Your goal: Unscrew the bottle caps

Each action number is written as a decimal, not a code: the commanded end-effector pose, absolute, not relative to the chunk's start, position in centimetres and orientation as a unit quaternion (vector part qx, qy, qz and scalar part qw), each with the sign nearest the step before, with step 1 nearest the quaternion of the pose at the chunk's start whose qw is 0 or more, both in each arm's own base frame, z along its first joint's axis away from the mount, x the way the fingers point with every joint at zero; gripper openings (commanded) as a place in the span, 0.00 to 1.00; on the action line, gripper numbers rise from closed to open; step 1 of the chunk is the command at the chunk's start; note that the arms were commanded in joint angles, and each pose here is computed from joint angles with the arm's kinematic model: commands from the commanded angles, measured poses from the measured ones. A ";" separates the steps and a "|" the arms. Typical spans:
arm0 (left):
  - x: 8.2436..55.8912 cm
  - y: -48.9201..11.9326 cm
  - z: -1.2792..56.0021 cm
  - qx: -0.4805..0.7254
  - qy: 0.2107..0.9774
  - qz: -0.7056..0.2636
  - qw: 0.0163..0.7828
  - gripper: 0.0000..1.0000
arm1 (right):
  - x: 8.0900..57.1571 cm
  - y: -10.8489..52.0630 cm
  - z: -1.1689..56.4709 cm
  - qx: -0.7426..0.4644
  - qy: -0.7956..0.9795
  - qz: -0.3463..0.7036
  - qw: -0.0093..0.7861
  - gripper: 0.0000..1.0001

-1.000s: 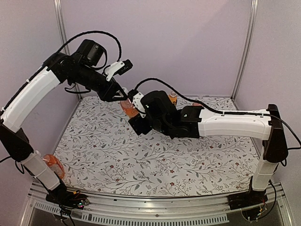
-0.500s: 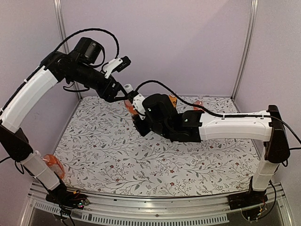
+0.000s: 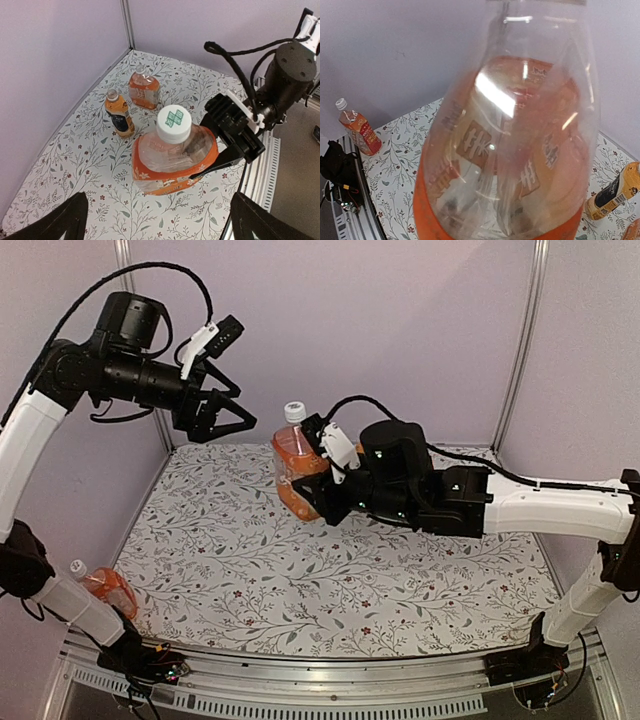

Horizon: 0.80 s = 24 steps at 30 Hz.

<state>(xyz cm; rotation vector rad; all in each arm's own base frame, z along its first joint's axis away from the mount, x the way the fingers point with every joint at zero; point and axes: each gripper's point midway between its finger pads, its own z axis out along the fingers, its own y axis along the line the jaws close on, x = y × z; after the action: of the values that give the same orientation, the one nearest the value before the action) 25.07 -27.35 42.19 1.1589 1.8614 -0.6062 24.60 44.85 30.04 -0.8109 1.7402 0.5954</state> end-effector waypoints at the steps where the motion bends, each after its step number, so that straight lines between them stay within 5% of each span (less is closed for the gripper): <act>1: 20.0 -27.3 44.8 0.514 0.676 -0.311 0.427 1.00 | 20.8 44.3 33.5 -0.386 0.678 0.351 0.517 0.24; 9: 15.4 -27.6 40.9 0.585 0.596 -0.346 0.428 0.97 | 14.3 42.3 37.8 -0.468 0.580 0.458 0.485 0.24; 24: 10.8 -31.6 40.1 0.596 0.550 -0.432 0.395 0.97 | 10.6 41.9 40.4 -0.524 0.501 0.508 0.466 0.21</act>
<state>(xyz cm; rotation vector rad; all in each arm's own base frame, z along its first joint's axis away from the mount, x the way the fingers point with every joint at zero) 11.49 -30.04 39.51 1.5300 1.4030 -0.9998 11.85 41.63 39.63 -1.2234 1.3065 1.1918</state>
